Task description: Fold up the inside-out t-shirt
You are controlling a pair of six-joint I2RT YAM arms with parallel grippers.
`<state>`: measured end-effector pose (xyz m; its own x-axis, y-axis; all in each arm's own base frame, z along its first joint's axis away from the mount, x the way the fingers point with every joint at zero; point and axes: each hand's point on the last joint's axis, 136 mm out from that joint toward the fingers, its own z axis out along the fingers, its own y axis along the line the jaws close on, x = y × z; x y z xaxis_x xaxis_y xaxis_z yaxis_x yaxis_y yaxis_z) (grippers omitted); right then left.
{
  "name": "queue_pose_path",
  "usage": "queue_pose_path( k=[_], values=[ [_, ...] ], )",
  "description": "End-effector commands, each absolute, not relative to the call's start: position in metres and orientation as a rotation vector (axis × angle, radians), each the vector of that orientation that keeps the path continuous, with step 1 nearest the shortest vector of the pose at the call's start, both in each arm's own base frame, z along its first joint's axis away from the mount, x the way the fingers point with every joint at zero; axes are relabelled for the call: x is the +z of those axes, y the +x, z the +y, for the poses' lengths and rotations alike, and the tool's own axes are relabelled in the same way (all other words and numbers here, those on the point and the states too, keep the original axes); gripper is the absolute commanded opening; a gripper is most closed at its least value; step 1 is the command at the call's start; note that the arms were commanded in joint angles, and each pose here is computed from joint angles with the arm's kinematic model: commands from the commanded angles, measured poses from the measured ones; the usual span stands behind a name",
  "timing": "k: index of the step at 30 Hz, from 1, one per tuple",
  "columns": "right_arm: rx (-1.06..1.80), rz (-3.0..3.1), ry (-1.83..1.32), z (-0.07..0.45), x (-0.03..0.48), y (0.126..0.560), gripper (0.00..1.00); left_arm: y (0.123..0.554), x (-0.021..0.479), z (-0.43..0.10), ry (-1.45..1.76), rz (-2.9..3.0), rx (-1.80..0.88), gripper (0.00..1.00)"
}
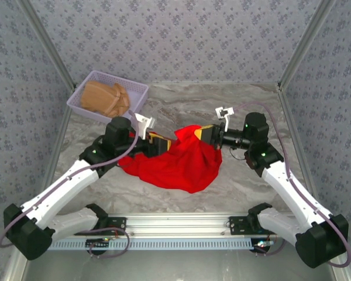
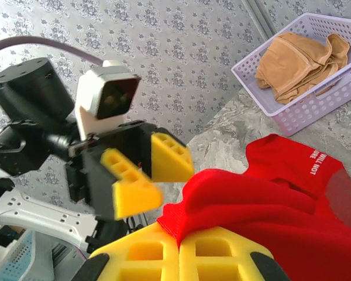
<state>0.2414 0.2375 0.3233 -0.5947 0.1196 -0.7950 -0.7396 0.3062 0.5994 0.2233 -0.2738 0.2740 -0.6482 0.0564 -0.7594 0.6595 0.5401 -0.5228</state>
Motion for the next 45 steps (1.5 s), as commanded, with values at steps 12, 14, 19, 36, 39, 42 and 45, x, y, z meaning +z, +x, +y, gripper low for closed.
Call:
queue_pose_path(
  k=[12, 14, 19, 36, 39, 42, 45],
  values=[
    [1.382, 1.779, -0.567, 0.238, 0.324, 0.240, 0.00, 0.216, 0.310, -0.336, 0.800, 1.908, -1.192, 0.66],
    [1.378, 1.780, -0.569, 0.237, 0.323, 0.240, 0.00, 0.217, 0.311, -0.342, 0.807, 1.907, -1.211, 0.62],
    [1.369, 1.791, -0.580, 0.237, 0.320, 0.238, 0.00, 0.223, 0.314, -0.348, 0.808, 1.903, -1.215, 0.35],
    [0.421, 2.047, -0.539, 0.181, 0.279, 0.265, 0.41, 0.224, 0.358, -0.334, 0.661, 1.956, -1.233, 0.00],
    [0.535, 1.952, -0.665, 0.199, 0.288, 0.237, 0.43, 0.228, 0.357, -0.334, 0.603, 1.996, -1.235, 0.00],
    [0.684, 1.843, -0.775, 0.222, 0.297, 0.208, 0.41, 0.229, 0.357, -0.335, 0.586, 2.025, -1.217, 0.00],
    [0.792, 1.766, -0.864, 0.247, 0.297, 0.188, 0.40, 0.229, 0.359, -0.336, 0.580, 2.032, -1.205, 0.00]
  ],
)
